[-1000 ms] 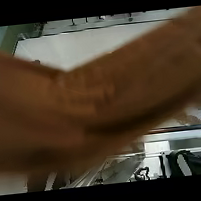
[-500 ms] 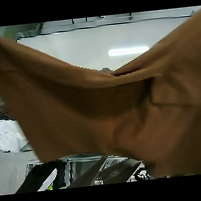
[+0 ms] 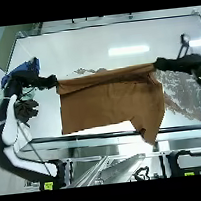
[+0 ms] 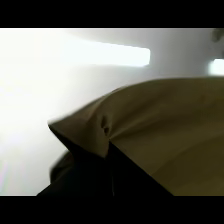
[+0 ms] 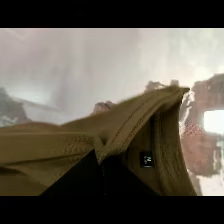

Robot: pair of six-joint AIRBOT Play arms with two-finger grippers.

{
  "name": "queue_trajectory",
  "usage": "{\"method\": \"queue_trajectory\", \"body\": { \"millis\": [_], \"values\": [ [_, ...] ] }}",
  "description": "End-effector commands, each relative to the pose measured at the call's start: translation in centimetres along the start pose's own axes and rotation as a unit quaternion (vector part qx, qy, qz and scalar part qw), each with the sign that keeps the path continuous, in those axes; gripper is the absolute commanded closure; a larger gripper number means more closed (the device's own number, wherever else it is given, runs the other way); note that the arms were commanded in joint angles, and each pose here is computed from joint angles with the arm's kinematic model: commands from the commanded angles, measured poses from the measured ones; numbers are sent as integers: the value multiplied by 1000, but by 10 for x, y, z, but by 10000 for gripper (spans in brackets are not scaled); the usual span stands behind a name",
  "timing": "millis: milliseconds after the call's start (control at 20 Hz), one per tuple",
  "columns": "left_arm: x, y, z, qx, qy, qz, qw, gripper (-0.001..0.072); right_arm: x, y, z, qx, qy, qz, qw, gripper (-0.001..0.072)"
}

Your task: Fold the shirts.

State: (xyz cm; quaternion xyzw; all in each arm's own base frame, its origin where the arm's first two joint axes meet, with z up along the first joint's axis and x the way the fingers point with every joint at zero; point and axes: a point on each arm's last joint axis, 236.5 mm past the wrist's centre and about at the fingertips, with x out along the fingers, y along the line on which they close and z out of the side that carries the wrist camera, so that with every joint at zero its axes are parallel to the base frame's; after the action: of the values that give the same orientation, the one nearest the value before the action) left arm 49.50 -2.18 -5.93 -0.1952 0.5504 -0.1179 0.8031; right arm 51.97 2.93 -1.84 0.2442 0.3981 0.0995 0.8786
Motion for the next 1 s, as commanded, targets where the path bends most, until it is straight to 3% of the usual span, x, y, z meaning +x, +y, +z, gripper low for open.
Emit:
{"method": "queue_trajectory", "body": {
  "millis": [0, 300, 550, 950],
  "values": [
    [75, 43, -7, -56, 57, -43, 996, 694, 65, -40, -5, 37, 19, -15, 999, 687],
    [59, 6, 105, 14, -65, -44, 997, 694, 90, -17, 88, 24, -39, 32, 998, 687],
    [55, -19, 130, 44, -96, -51, 993, 694, 91, -14, 70, 23, 9, 40, 999, 687],
    [70, 6, 114, 50, -73, -15, 996, 694, 77, -72, 15, -11, 123, -139, 983, 688]
  ]
}}
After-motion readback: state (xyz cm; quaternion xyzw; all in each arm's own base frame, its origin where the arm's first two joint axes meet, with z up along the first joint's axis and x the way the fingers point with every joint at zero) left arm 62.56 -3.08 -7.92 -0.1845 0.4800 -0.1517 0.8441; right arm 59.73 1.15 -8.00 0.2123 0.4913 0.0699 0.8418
